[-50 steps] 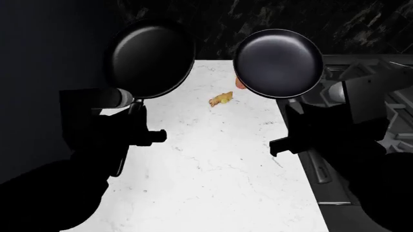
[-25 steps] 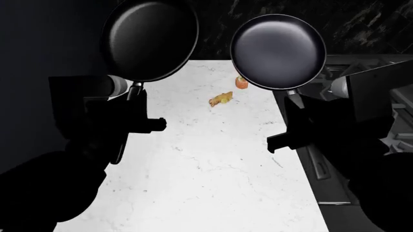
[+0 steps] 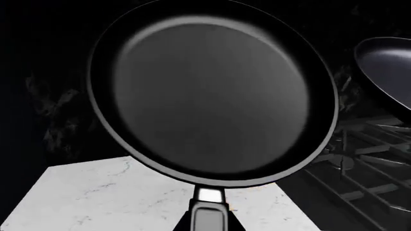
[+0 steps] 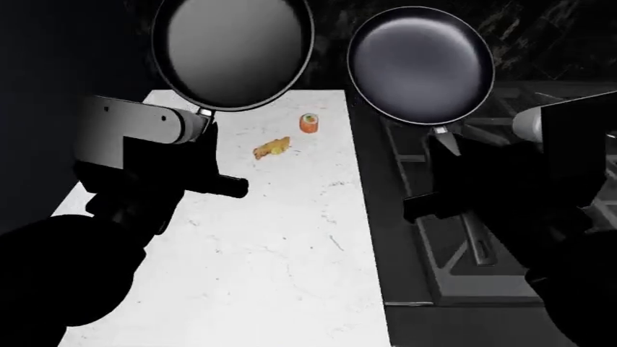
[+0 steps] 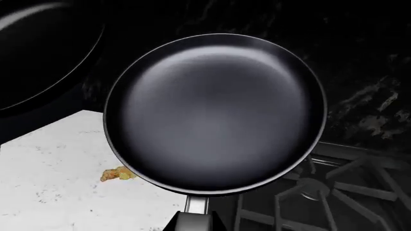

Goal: Place both pans onto different burners. Then place the ginger and the sushi on different pans.

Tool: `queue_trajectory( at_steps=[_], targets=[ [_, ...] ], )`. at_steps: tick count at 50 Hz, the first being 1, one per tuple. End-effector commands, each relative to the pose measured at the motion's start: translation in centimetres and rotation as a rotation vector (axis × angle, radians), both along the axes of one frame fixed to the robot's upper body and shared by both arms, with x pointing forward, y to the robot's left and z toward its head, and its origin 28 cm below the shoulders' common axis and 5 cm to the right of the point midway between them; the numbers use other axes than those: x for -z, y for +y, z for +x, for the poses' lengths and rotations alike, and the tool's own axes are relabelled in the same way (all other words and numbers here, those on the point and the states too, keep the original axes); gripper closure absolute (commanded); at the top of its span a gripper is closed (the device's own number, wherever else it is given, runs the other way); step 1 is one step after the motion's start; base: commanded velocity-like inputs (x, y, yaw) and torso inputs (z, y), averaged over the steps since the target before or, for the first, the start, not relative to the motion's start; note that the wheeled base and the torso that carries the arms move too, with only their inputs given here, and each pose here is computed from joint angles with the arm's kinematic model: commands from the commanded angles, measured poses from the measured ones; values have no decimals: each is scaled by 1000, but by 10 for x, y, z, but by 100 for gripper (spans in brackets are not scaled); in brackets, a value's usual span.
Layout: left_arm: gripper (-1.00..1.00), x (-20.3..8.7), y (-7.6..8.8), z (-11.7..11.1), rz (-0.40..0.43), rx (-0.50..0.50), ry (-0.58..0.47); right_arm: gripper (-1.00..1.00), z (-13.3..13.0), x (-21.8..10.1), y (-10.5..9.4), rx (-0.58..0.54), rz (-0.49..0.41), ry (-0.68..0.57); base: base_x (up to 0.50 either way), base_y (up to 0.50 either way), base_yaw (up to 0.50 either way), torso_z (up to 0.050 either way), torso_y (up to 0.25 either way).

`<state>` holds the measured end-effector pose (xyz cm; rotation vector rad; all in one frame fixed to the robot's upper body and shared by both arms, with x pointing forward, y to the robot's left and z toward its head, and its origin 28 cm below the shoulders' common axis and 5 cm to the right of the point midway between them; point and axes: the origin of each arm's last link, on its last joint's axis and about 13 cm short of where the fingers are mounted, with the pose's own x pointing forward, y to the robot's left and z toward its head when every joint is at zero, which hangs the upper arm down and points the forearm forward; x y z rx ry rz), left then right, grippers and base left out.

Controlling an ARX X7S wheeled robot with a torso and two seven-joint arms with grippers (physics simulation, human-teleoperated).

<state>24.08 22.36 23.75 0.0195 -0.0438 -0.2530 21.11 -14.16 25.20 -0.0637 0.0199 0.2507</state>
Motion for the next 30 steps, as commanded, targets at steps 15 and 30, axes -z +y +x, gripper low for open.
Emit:
queue_trajectory(
  at_steps=[15, 30],
  targets=[
    [100, -10, 5, -1, 19, -5, -62, 100, 0, -8, -3, 43, 14, -57, 0, -500, 0, 1, 3],
    [100, -11, 6, -2, 20, -11, -63, 100, -7, -8, -3, 50, 18, -50, 0, -500, 0, 1, 4]
  ],
)
